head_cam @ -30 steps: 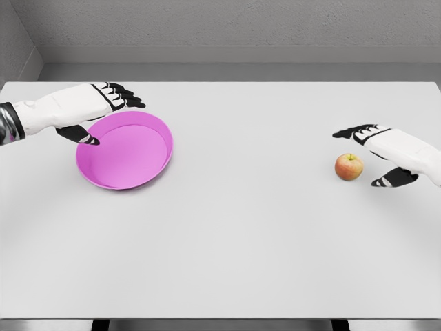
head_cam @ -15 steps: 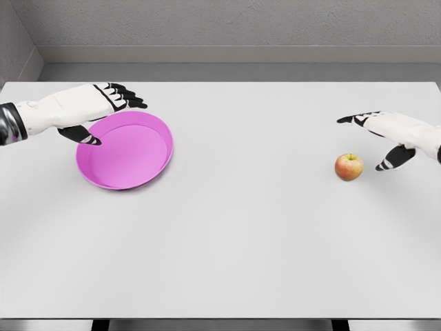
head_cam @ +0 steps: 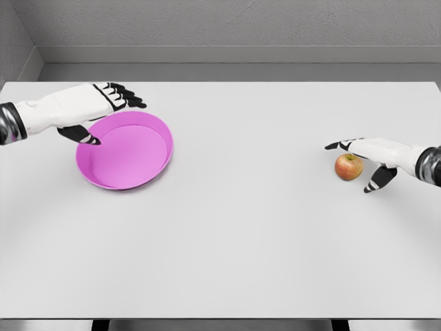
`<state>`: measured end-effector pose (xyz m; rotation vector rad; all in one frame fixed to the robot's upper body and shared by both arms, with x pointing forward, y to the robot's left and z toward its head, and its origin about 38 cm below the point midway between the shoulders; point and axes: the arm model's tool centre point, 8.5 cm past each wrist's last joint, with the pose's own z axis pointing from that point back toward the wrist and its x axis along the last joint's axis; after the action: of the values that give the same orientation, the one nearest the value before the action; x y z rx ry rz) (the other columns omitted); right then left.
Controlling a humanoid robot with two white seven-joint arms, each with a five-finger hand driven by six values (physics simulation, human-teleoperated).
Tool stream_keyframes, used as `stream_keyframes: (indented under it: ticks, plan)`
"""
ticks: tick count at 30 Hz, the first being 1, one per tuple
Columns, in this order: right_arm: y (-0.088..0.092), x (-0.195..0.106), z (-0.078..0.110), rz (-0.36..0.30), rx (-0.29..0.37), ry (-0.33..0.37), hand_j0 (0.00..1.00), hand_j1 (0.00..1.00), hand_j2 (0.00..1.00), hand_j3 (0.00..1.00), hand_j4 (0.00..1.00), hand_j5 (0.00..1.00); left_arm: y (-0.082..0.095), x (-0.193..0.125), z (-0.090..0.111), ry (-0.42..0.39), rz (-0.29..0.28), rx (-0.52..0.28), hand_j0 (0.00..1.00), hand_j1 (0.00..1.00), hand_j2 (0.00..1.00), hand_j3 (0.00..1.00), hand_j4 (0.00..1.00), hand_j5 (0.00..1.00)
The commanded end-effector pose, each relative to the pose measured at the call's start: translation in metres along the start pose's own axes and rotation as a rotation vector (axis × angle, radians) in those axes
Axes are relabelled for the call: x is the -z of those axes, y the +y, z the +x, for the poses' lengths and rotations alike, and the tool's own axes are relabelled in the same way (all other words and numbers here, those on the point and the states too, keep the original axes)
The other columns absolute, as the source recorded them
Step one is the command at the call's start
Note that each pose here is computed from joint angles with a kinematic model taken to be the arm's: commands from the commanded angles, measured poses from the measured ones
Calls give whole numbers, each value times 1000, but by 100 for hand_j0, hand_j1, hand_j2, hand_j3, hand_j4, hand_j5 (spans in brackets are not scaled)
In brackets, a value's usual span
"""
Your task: Put the apple on the plate with both arms
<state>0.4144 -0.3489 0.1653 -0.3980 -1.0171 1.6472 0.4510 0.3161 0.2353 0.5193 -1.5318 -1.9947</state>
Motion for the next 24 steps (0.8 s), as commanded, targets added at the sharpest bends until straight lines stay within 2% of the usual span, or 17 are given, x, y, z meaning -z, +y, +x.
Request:
stream_keyframes:
  ticks: [1,5,9,11,18,24]
  plan:
    - [3,1,-1,8,1,1,100,100,100,100,100,100,1,-1,0,1,4,-5,100,100,100,100,100,100]
    - [4,1,-1,10,2,4,99,99,99,99,99,99,0,-1,0,1,3,-6,100,100,100,100,100,100]
    - [6,2,-2,19,3,3,66,66,66,66,66,66,0,-1,0,1,3,-6,100,100,100,100,100,100]
    - [7,2,-1,40,-1,1,56,56,56,56,56,56,0,-1,0,1,3,-6,100,100,100,100,100,100]
    - [7,2,-1,40,-2,-1,50,50,50,50,50,50,0,-1,0,1,3,-6,100,100,100,100,100,100]
    - [6,2,0,39,-4,-4,50,50,50,50,50,50,0,-1,0,1,3,-6,100,100,100,100,100,100]
